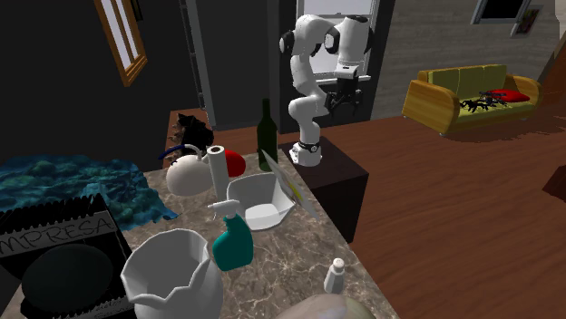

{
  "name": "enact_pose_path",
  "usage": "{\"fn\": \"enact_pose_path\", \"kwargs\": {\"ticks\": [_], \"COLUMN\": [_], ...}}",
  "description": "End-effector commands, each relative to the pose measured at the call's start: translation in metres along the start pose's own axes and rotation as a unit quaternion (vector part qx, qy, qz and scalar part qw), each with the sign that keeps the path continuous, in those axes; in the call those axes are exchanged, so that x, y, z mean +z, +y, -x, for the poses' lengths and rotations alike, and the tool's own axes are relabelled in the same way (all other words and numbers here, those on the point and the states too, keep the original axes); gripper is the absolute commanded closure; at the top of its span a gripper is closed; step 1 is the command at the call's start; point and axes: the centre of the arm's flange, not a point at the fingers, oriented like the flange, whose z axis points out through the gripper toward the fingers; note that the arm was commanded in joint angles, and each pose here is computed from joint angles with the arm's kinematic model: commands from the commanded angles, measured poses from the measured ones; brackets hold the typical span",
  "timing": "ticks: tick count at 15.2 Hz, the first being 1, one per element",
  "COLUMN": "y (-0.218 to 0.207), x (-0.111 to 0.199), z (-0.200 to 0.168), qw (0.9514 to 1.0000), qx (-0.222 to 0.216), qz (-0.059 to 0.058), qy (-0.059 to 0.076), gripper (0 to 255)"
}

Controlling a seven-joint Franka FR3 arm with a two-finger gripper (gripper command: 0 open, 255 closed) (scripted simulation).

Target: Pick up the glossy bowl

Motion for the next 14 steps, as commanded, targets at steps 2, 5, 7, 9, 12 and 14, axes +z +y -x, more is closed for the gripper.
{"fn": "enact_pose_path", "kwargs": {"ticks": [2, 5, 7, 9, 12, 14], "y": [0.012, 0.049, 0.073, 0.098, 0.135, 0.159], "x": [0.003, 0.012, 0.018, 0.024, 0.033, 0.039], "z": [-0.004, -0.016, -0.024, -0.032, -0.042, -0.049], "qw": [1.0, 0.9999, 0.9999, 0.9997, 0.9995, 0.9993], "qx": [0.003, 0.011, 0.016, 0.022, 0.03, 0.035], "qz": [0.0, -0.001, -0.001, -0.002, -0.003, -0.003], "qy": [0.001, 0.003, 0.005, 0.007, 0.009, 0.011], "gripper": [0, 0, 0, 0, 0, 0]}}
